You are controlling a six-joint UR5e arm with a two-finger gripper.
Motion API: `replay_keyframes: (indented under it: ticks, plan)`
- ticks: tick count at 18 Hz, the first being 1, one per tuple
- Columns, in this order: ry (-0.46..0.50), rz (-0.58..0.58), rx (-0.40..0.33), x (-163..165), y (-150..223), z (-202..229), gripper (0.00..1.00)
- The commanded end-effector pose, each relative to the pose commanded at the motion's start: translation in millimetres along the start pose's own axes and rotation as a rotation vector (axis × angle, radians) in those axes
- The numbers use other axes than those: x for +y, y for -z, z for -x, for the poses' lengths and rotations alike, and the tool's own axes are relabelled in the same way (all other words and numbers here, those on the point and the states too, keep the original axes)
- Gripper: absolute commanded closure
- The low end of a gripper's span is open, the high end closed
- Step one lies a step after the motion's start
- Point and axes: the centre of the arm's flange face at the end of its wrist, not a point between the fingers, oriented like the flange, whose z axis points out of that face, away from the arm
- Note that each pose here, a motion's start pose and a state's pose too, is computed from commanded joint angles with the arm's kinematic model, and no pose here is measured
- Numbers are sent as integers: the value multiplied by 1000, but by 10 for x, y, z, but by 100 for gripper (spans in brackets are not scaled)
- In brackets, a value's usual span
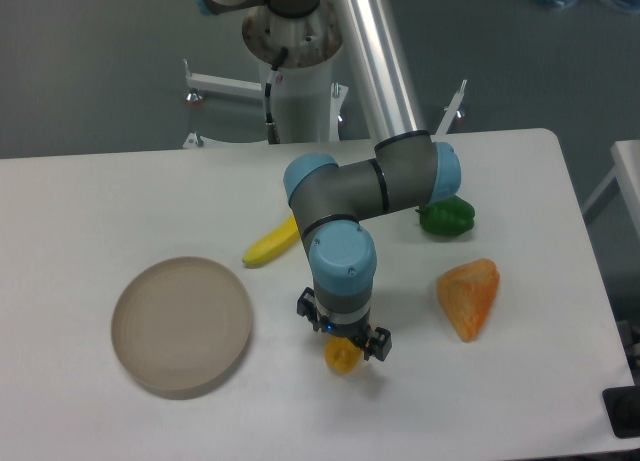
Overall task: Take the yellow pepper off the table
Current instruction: 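Lift the grasped yellow pepper up off the table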
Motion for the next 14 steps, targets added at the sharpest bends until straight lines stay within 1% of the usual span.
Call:
replay_keyframes:
  ticks: [1,2,3,4,5,6,9,11,14]
  plan:
    - [3,1,1,-1,-11,0,1]
    - [4,2,2,-2,-23,1,9]
    - [0,2,4,-2,-25,-2,21]
    - [1,2,4,-2,-25,-2,53]
    - [-3,-2,0,-3,22,2,80]
    - [-1,-10,1,11,66,14,88]
    - [3,-17,-3,73,228,16,88]
    - [18,-25,17,161,357,47,88]
    - [38,-27,19,343,622,133,88]
